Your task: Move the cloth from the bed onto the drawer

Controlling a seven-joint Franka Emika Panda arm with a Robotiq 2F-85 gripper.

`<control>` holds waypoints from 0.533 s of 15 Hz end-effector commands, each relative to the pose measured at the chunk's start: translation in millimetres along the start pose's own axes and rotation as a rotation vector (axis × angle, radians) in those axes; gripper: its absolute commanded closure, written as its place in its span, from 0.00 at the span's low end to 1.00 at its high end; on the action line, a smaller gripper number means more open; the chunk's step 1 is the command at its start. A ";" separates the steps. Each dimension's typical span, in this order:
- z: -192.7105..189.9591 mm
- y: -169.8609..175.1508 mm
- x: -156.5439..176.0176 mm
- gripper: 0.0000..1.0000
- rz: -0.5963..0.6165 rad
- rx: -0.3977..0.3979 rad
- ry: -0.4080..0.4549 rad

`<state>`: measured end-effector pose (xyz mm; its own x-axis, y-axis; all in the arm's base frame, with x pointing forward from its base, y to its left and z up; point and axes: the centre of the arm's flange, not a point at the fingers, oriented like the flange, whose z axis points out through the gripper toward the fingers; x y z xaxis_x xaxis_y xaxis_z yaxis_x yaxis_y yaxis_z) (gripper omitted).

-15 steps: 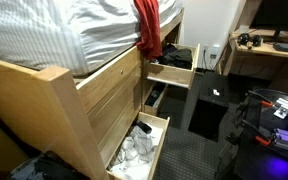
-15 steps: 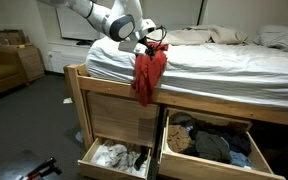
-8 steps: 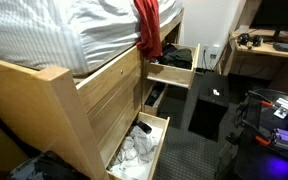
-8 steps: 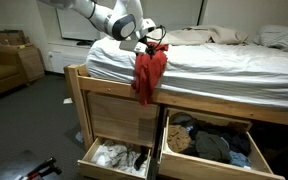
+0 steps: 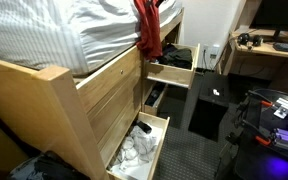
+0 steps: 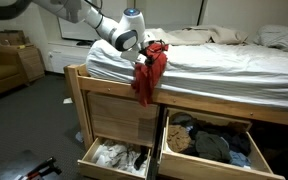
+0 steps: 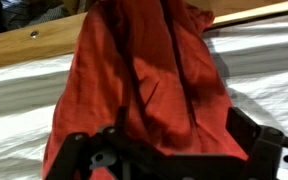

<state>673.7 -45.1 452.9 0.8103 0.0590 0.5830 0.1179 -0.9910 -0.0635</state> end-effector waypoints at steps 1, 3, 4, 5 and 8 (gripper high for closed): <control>3.5 1.3 3.7 0.28 0.012 -0.001 -0.003; 8.1 -0.4 -1.8 0.41 0.016 0.016 -0.003; 10.7 -0.8 -3.3 0.48 0.015 0.016 -0.003; 12.6 -1.0 -5.4 0.55 0.011 0.017 -0.005; 16.3 -1.7 -8.2 0.75 0.013 0.015 -0.011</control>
<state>676.2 -38.5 442.7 0.8195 0.0522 0.5707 0.1188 -0.9897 -0.0801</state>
